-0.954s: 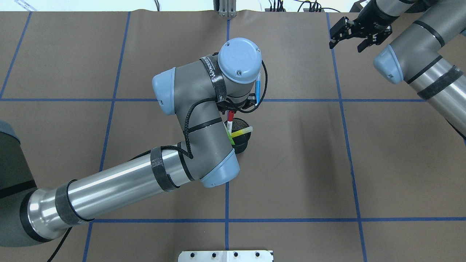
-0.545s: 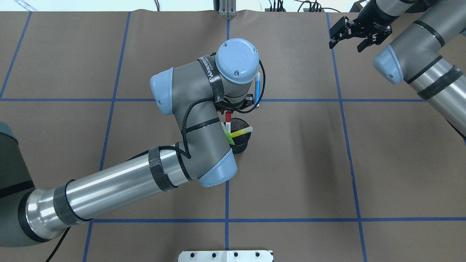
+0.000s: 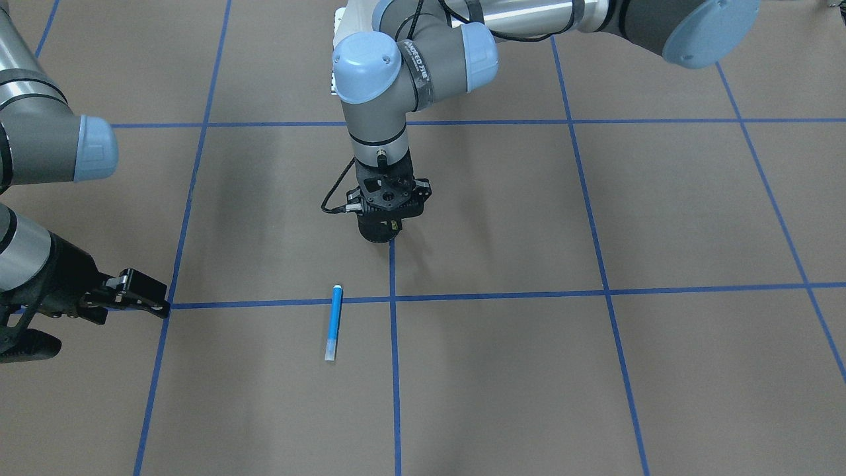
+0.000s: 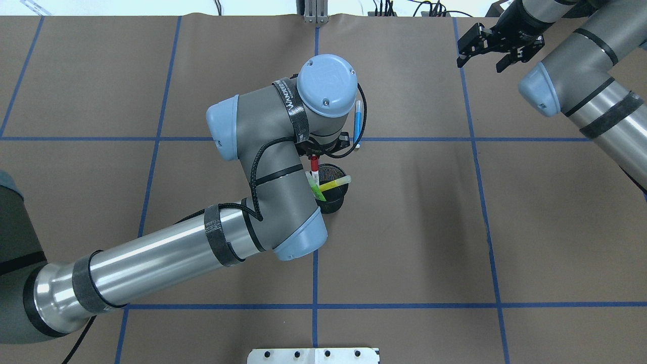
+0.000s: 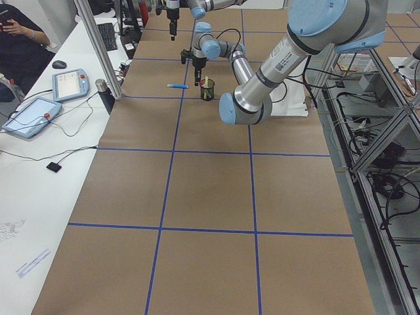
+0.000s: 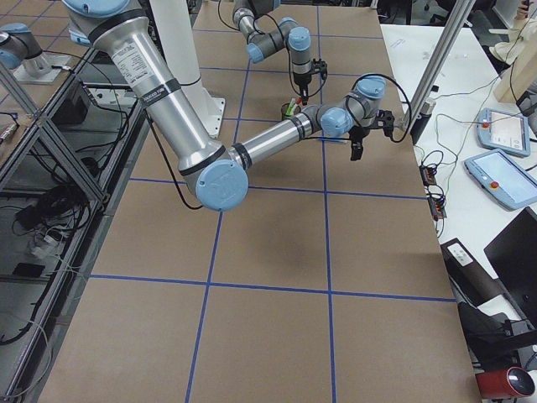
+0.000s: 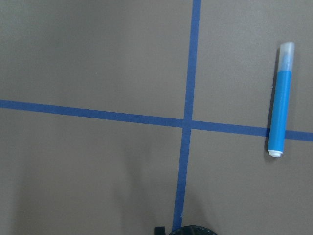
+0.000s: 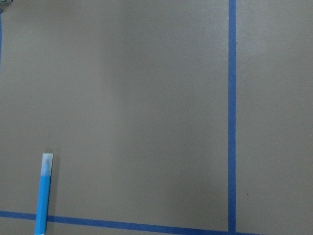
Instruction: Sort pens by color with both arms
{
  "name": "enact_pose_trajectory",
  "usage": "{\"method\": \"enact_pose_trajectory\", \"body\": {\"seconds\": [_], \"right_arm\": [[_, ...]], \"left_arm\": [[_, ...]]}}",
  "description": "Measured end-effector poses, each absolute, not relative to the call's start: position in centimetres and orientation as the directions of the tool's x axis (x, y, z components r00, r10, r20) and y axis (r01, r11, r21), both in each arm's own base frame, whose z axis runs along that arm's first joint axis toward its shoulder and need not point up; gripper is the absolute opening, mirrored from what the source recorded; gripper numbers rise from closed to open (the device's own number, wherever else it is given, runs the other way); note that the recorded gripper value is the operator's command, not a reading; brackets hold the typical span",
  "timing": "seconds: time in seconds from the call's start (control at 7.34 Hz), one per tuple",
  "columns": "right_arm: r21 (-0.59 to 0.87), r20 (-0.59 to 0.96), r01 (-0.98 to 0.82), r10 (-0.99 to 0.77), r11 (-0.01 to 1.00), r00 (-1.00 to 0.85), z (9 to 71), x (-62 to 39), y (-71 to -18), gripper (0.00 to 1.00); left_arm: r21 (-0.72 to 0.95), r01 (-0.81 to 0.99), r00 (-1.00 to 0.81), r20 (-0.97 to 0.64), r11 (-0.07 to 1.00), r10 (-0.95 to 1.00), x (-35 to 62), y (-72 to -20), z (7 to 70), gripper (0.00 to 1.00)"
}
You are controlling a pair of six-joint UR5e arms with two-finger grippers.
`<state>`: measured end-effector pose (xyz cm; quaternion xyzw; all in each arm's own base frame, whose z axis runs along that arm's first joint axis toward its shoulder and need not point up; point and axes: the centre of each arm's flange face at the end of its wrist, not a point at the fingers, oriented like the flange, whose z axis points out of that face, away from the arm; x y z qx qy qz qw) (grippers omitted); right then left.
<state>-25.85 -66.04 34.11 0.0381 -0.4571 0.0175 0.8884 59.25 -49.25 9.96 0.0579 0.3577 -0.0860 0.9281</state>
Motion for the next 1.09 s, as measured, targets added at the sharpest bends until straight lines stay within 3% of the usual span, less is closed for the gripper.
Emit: {"method": "enact_pose_trajectory", "body": {"seconds": [0.27, 1.09], "right_arm": [[0.051, 0.813, -0.067, -0.002, 0.996, 0.582, 34.19, -25.79, -66.05, 0.99], [0.05, 0.813, -0.066, -0.002, 0.997, 0.582, 34.25, -25.86, -66.05, 0.99]], "left_arm": [[0.047, 0.201, 0.725, -0.679, 0.979, -0.116, 59.04, -49.1, 9.65, 0.32], [0.044, 0.202, 0.724, -0.679, 0.978, -0.119, 58.63, -48.72, 10.05, 0.33]]}}
